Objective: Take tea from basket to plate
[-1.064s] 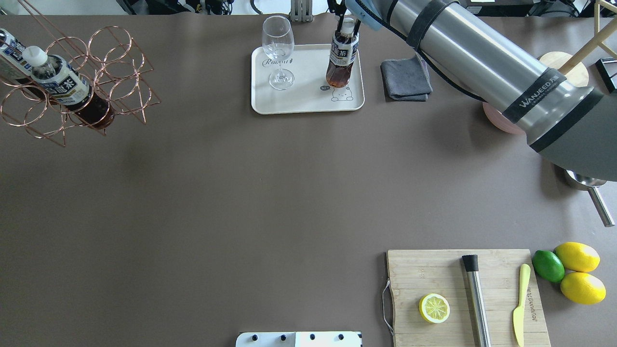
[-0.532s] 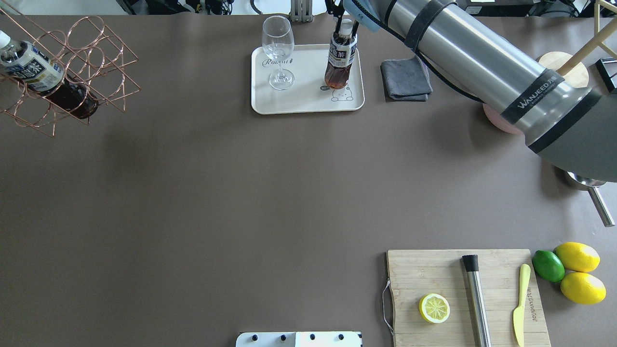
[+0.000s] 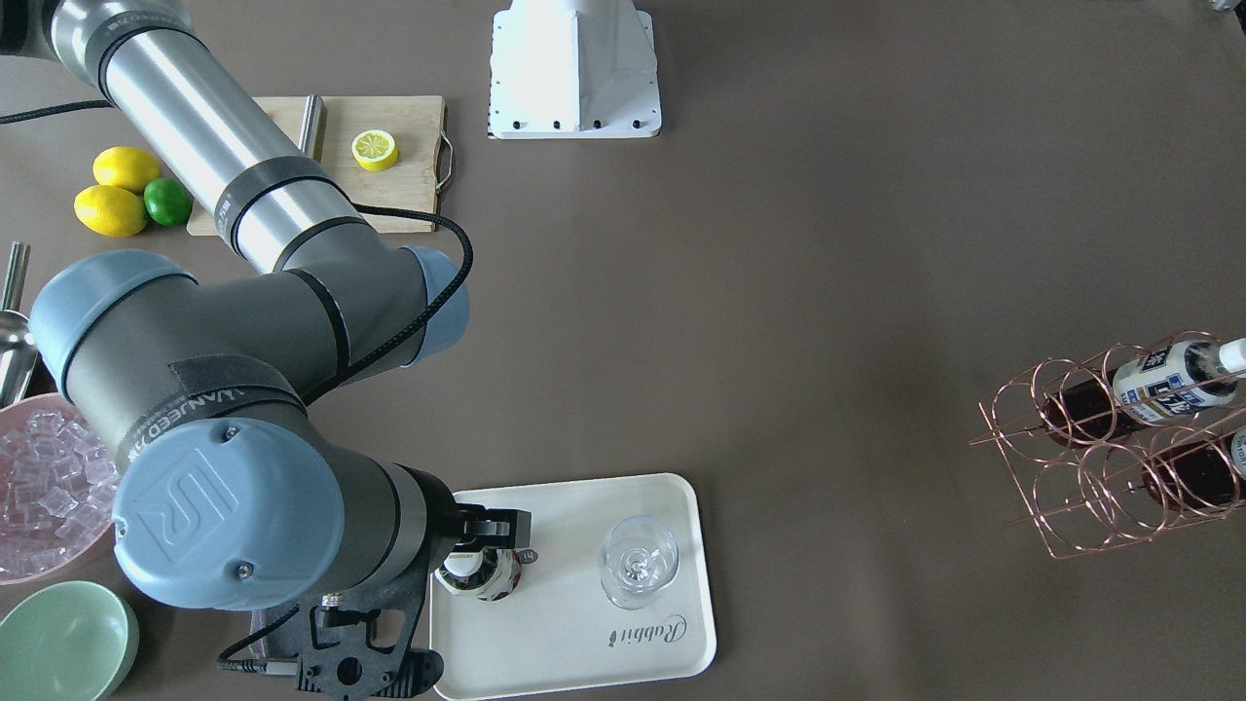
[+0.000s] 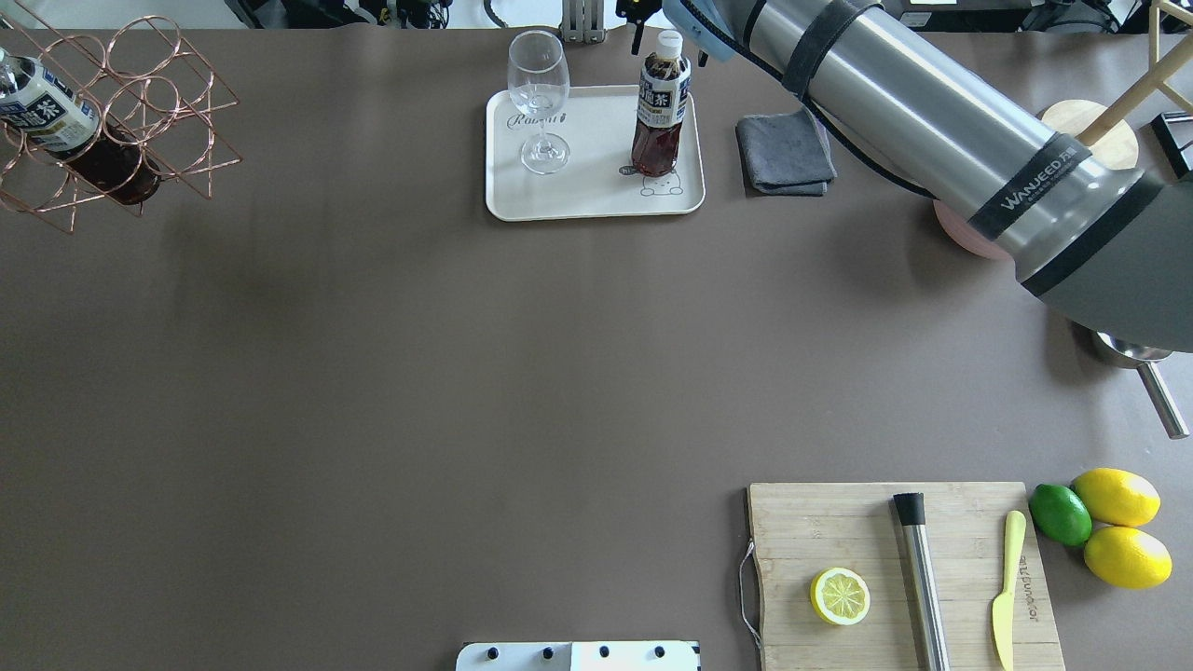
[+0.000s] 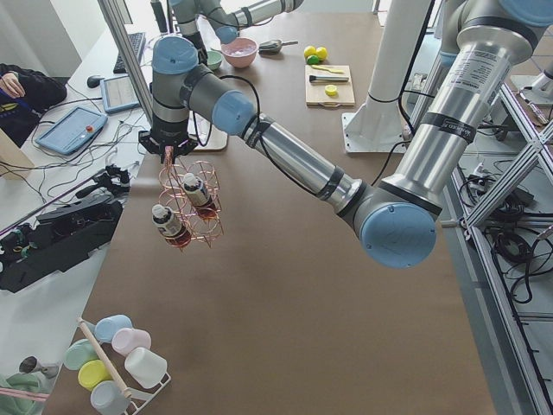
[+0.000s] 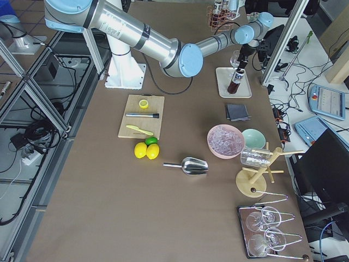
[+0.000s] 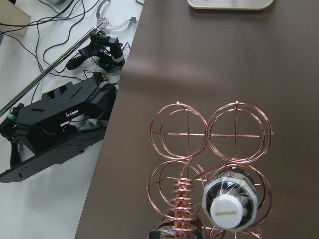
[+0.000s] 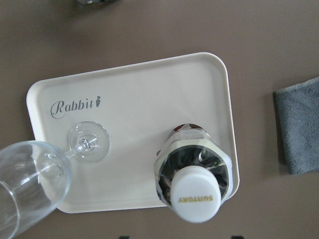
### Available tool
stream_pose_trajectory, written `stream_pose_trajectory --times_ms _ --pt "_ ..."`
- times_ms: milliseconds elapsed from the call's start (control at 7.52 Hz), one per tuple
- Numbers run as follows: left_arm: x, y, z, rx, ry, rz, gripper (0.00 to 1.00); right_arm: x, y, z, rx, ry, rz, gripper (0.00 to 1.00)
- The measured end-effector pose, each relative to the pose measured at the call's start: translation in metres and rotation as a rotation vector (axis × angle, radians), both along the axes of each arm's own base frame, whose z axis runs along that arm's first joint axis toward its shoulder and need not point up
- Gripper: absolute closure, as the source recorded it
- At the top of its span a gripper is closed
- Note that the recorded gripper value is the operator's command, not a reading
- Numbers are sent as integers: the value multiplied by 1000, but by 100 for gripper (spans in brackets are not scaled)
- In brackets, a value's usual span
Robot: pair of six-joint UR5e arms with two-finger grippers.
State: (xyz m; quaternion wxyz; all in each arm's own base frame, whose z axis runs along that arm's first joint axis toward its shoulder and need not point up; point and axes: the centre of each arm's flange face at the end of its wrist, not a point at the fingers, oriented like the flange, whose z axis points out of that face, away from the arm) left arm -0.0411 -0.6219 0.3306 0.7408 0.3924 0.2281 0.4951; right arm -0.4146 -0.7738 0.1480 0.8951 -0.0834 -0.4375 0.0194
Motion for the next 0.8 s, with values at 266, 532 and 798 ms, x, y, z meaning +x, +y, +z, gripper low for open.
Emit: stream_pose_trajectory --times_ms 266,532,798 --pt "-1 -30 8 35 -66 31 100 6 2 -6 13 -14 0 0" --pt "14 -51 16 73 -112 49 100 21 16 11 37 -31 2 0" --pt "23 -66 35 101 -125 56 100 57 43 44 36 -32 19 0"
